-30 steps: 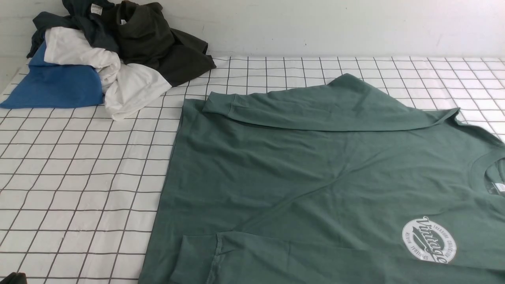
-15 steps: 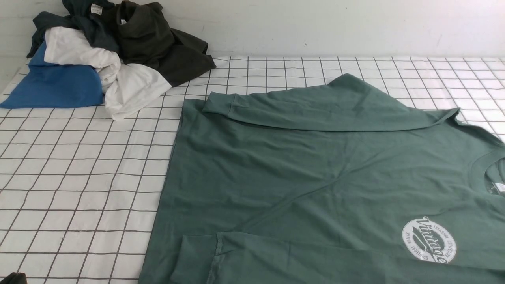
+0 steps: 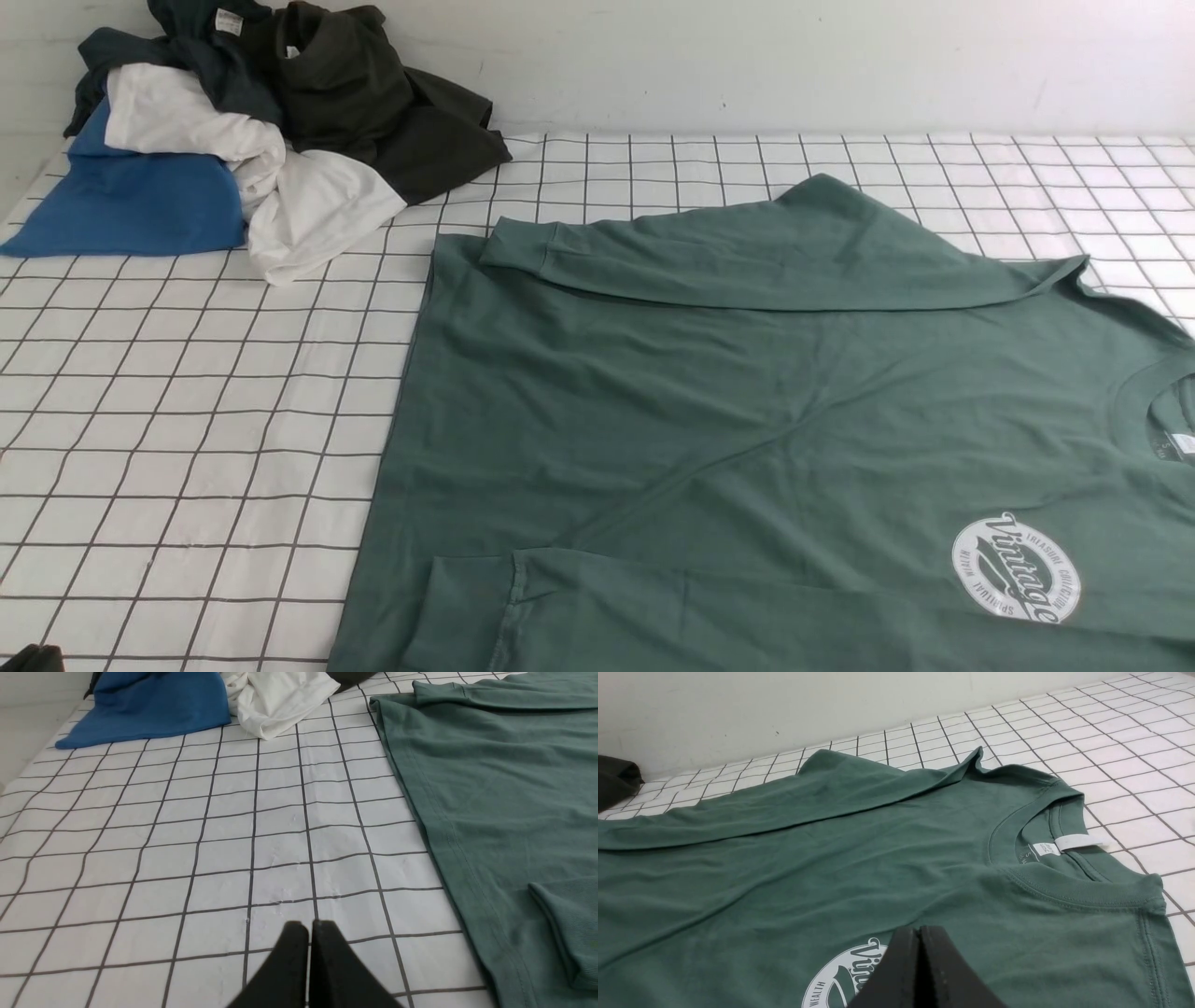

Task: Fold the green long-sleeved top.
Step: Use the left arm to clamp the cuff closest to it

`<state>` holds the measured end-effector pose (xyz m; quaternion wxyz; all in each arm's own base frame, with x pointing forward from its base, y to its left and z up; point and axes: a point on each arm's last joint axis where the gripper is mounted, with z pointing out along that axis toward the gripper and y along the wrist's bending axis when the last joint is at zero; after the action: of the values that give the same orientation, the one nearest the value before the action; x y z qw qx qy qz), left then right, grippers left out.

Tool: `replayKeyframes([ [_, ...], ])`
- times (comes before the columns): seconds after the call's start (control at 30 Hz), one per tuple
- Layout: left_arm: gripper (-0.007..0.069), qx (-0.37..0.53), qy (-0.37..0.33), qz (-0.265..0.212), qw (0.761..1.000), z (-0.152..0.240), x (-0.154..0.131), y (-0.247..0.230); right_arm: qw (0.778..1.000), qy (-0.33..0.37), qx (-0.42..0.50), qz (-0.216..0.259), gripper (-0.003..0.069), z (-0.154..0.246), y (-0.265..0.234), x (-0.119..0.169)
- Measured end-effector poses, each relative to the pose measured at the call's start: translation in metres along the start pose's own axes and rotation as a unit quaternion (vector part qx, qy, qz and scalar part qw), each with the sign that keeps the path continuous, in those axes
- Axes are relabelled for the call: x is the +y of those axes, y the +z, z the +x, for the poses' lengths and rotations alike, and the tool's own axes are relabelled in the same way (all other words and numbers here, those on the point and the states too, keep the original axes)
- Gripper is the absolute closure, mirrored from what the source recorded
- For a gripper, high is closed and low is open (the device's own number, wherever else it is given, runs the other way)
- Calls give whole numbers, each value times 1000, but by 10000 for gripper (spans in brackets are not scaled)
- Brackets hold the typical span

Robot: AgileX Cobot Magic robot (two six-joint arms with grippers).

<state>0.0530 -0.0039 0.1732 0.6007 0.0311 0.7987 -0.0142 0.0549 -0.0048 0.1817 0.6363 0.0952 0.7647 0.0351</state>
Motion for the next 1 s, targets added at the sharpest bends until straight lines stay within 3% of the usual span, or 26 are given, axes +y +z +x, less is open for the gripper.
replayKeyframes([
  [0.47, 632, -1, 1, 0, 1000, 0, 0, 0, 1000, 4, 0, 0, 675, 0, 0, 0],
  [0.53, 632, -6, -20, 5, 1000, -1, -1, 0, 1000, 5, 0, 0, 675, 0, 0, 0],
  [0.6, 632, -15, -94, 21, 995, -3, -4, 0, 1000, 13, 0, 0, 675, 0, 0, 0],
  [0.67, 632, -24, -216, 48, 975, -6, -8, 0, 999, 34, 1, -2, 675, 0, 0, 0],
  [0.7, 632, -27, -313, 68, 947, -8, -10, -1, 998, 57, 1, -4, 675, 0, 0, 1],
  [0.77, 632, -26, -372, 82, 924, -10, -12, -1, 996, 93, 4, -9, 675, 0, 0, 2],
  [0.83, 632, -21, -476, 110, 872, -13, -16, -2, 979, 203, 10, -24, 675, 1, 0, 5],
  [0.9, 632, -19, -503, 119, 856, -14, -17, -3, 965, 261, 15, -33, 675, 1, 0, 7],
  [1.0, 632, -25, -546, 131, 827, -17, -17, -3, 908, 413, 33, -57, 675, 1, -1, 12],
])
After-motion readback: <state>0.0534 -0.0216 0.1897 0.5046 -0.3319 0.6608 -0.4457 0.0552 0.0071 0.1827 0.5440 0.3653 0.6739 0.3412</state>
